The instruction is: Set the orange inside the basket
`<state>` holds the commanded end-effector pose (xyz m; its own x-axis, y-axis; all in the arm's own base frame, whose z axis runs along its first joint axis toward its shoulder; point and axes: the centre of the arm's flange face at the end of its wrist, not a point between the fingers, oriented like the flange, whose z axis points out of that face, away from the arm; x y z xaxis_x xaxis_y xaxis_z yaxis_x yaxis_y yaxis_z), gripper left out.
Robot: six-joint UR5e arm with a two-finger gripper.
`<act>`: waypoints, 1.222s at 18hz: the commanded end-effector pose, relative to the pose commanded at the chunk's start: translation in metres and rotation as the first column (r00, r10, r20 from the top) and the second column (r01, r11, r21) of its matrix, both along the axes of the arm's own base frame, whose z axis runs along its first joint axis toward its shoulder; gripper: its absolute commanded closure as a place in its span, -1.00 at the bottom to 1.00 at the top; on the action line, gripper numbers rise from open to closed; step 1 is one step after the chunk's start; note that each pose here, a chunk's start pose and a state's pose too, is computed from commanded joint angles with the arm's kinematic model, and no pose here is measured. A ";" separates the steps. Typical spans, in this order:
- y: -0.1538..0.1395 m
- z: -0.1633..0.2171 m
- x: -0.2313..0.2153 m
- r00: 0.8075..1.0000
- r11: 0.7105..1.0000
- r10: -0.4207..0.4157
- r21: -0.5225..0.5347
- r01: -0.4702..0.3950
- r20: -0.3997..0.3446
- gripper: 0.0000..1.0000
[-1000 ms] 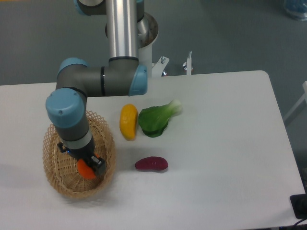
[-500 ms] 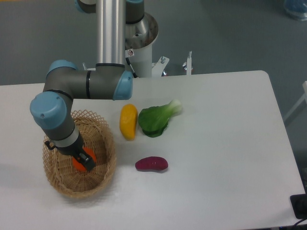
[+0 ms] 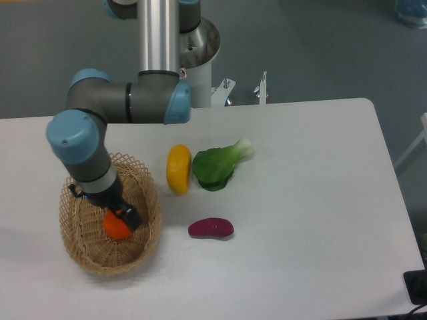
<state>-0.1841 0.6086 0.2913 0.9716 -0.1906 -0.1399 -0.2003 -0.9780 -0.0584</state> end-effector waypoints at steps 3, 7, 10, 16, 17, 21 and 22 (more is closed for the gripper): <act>-0.019 0.019 -0.045 0.997 0.997 0.075 0.031 -0.075 -0.007 -1.00; -0.043 0.025 -0.097 0.994 0.994 0.108 0.022 -0.108 -0.021 -1.00; -0.070 0.026 -0.142 0.997 0.997 0.075 0.006 -0.075 -0.025 -1.00; -0.114 0.032 -0.208 0.999 1.000 -0.008 -0.016 0.007 -0.045 -1.00; -0.120 0.032 -0.217 0.999 1.000 -0.022 -0.016 0.021 -0.045 -1.00; -0.146 0.031 -0.260 0.999 1.000 0.024 -0.002 -0.024 -0.039 -1.00; -0.147 0.032 -0.270 0.999 1.000 0.024 0.002 -0.024 -0.043 -1.00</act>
<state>-0.4538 0.4616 0.3232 0.9690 -0.1670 -0.1820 -0.1790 -0.9825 -0.0517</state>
